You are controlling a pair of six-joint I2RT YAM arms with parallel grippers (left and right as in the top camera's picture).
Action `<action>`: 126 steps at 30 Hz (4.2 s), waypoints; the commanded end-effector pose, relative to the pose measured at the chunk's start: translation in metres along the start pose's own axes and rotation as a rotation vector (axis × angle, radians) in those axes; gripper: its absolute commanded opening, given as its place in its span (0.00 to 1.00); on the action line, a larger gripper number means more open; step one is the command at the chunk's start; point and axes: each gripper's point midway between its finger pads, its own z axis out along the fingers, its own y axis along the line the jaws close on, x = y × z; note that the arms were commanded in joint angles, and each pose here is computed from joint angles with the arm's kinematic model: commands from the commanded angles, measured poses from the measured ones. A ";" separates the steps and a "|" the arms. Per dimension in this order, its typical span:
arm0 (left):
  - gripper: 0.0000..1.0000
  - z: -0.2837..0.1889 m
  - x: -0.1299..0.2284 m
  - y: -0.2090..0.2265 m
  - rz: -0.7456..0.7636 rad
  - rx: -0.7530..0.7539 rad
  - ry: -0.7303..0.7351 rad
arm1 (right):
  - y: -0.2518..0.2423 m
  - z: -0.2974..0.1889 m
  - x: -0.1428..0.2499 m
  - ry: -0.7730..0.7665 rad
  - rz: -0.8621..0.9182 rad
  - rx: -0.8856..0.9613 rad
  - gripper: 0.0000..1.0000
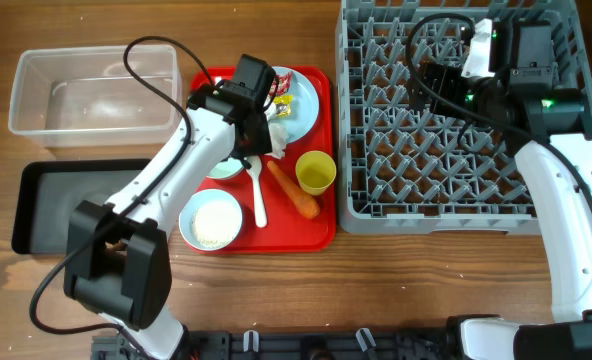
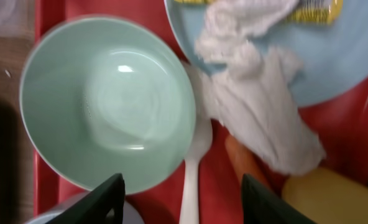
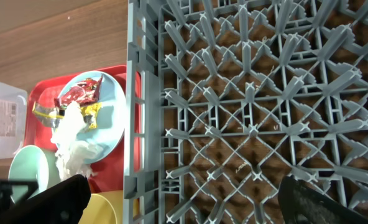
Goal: Sort waste into correct bins and load items into the dishwasher rack
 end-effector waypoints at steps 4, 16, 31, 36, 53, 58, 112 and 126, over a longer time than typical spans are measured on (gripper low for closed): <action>0.60 -0.003 0.075 -0.026 0.147 0.055 0.179 | -0.002 -0.001 -0.005 -0.005 -0.007 0.011 1.00; 0.61 0.032 0.113 0.024 0.134 -0.121 0.256 | -0.004 -0.001 0.004 0.030 0.000 0.019 1.00; 0.04 0.038 0.109 0.020 0.126 -0.086 0.210 | -0.004 -0.001 0.004 0.030 0.000 0.019 1.00; 0.04 -0.044 0.066 0.021 0.019 0.078 0.069 | -0.004 -0.001 0.004 0.029 0.002 0.019 1.00; 0.04 -0.070 0.038 0.261 -0.672 0.880 -0.364 | -0.003 -0.001 0.000 0.015 0.000 0.015 1.00; 0.04 -0.048 0.025 0.280 -0.695 1.018 -0.431 | -0.003 -0.001 0.000 0.015 0.000 0.016 1.00; 0.66 0.013 0.107 -0.015 0.247 0.210 0.093 | 0.007 -0.001 0.000 0.016 0.019 -0.037 1.00; 0.95 -0.057 0.013 0.032 -0.007 0.267 -0.124 | 0.145 0.074 0.111 0.331 -0.400 -0.243 0.76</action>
